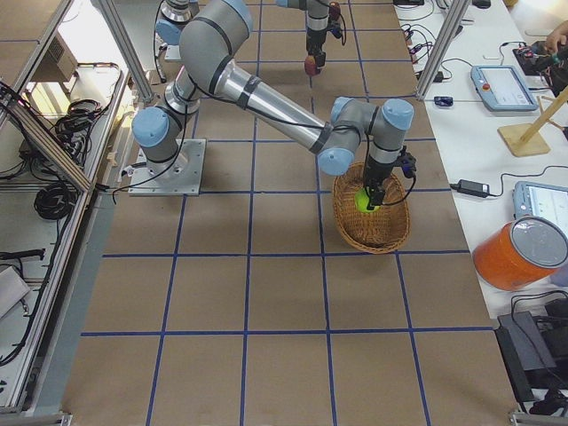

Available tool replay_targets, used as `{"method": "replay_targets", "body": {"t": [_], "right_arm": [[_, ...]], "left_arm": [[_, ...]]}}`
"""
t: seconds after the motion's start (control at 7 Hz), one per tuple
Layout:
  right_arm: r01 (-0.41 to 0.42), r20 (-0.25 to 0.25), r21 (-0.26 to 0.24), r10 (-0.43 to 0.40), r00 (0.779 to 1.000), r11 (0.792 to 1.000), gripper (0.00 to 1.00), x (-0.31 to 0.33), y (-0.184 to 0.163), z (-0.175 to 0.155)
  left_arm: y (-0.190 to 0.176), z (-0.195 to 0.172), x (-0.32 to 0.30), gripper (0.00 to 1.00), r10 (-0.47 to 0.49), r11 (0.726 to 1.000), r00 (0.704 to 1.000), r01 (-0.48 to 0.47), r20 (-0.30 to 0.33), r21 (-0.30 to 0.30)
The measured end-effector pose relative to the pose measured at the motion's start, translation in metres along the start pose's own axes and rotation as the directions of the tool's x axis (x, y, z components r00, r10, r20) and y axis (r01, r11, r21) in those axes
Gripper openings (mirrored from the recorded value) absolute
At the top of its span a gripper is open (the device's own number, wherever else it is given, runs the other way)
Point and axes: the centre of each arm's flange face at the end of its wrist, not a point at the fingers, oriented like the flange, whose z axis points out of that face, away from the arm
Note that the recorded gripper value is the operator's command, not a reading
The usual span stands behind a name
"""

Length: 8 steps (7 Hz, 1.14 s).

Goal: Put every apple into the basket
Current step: 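Place the green apple in the basket while the left sets the red apple centrally, then withdraw the right gripper from the basket while the left moves to the dark apple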

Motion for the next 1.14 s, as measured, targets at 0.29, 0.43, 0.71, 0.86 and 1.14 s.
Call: {"method": "replay_targets", "body": {"t": [0.29,0.43,0.71,0.86,1.14], "right_arm": [[0.0,-0.025,0.028,0.001,1.0,1.0,0.75,0.024,-0.006,0.035],[0.013,-0.028,0.027,-0.012,1.0,1.0,1.0,0.035,-0.006,0.047],[0.035,-0.026,0.026,-0.034,0.999,0.999,1.0,0.043,-0.004,0.051],[0.04,-0.029,0.04,-0.038,0.999,0.998,1.0,0.041,-0.004,0.037],[0.102,-0.019,0.051,-0.101,0.995,0.993,1.0,0.003,0.002,-0.033]], "left_arm": [[0.028,0.031,0.03,1.0,0.024,1.0,1.0,-0.024,0.001,0.002],[0.029,0.03,0.034,1.0,0.039,0.999,0.999,-0.039,-0.002,0.007],[0.003,-0.007,0.015,1.0,0.051,0.999,0.999,-0.051,0.004,-0.008],[-0.031,-0.039,-0.014,1.0,0.071,0.997,0.997,-0.07,0.022,-0.038],[-0.113,-0.095,-0.113,1.0,0.187,0.98,0.981,-0.183,0.044,-0.072]]}}
